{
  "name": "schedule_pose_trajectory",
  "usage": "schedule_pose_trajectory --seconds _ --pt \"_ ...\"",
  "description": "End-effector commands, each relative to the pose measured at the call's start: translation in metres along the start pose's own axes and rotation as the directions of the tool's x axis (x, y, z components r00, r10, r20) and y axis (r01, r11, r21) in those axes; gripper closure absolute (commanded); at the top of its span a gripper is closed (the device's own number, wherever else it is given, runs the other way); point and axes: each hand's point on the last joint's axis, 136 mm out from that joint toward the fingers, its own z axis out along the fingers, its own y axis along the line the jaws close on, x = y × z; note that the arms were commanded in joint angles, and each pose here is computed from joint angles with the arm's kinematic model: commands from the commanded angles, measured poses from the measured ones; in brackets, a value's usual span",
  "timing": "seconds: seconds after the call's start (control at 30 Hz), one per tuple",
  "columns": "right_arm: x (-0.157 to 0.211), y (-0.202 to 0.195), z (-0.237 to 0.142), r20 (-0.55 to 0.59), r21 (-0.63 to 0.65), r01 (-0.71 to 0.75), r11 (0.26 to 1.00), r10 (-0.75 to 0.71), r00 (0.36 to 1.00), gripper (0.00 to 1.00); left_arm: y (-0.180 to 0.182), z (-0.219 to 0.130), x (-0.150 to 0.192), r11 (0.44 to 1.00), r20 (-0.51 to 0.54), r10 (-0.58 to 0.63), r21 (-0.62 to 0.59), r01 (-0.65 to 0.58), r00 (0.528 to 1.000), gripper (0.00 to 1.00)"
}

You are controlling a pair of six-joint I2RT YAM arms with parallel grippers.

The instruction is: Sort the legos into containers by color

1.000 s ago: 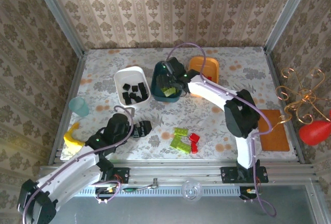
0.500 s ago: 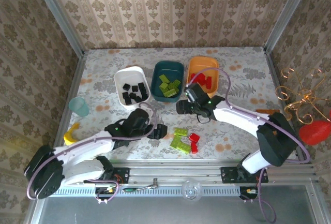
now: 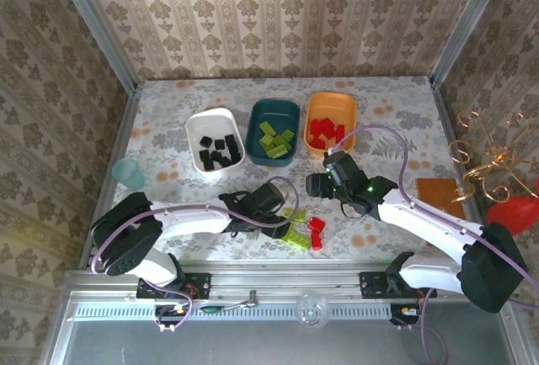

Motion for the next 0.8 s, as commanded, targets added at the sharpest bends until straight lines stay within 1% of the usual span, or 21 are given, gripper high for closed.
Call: schedule_pose_trajectory --seconds 0.0,0.2,0.3,0.4,0.5,0.6,0.7,0.77 --pt "0.001 -0.010 -0.005 0.014 0.040 -0.014 0.999 0.013 1.000 0.24 -0.001 0.001 -0.001 1.000 -0.011 0.000 -0.021 0.000 1.000 0.33" --pt "0.000 -0.015 -0.007 0.027 0.052 -0.015 0.999 0.014 1.000 0.23 0.004 0.008 0.012 0.998 -0.058 -0.013 -0.054 0.009 0.998 0.33" --pt "0.000 -0.017 -0.007 0.032 0.054 -0.017 0.998 0.015 0.999 0.23 0.020 0.008 0.022 0.992 -0.078 -0.035 -0.127 0.025 0.996 0.36" --pt "0.001 -0.018 -0.009 0.034 0.057 -0.015 0.998 0.013 0.999 0.23 0.038 0.004 0.033 0.982 -0.077 -0.072 -0.180 0.058 0.994 0.41" --pt "0.001 -0.019 -0.009 0.038 0.056 -0.017 0.998 0.015 0.999 0.23 0.057 -0.006 0.039 0.969 -0.058 -0.117 -0.224 0.102 0.991 0.43" --pt "0.001 -0.019 -0.008 0.037 0.052 -0.017 0.998 0.015 0.999 0.23 0.071 -0.020 0.040 0.959 -0.025 -0.141 -0.252 0.130 0.990 0.43" --pt "0.000 -0.017 -0.007 0.036 0.044 -0.018 0.999 0.017 0.999 0.23 0.074 -0.036 0.030 0.961 0.019 -0.145 -0.236 0.145 0.989 0.42" --pt "0.000 -0.016 -0.007 0.036 0.042 -0.018 0.999 0.017 0.999 0.23 0.068 -0.044 0.020 0.968 0.050 -0.133 -0.209 0.140 0.990 0.38"
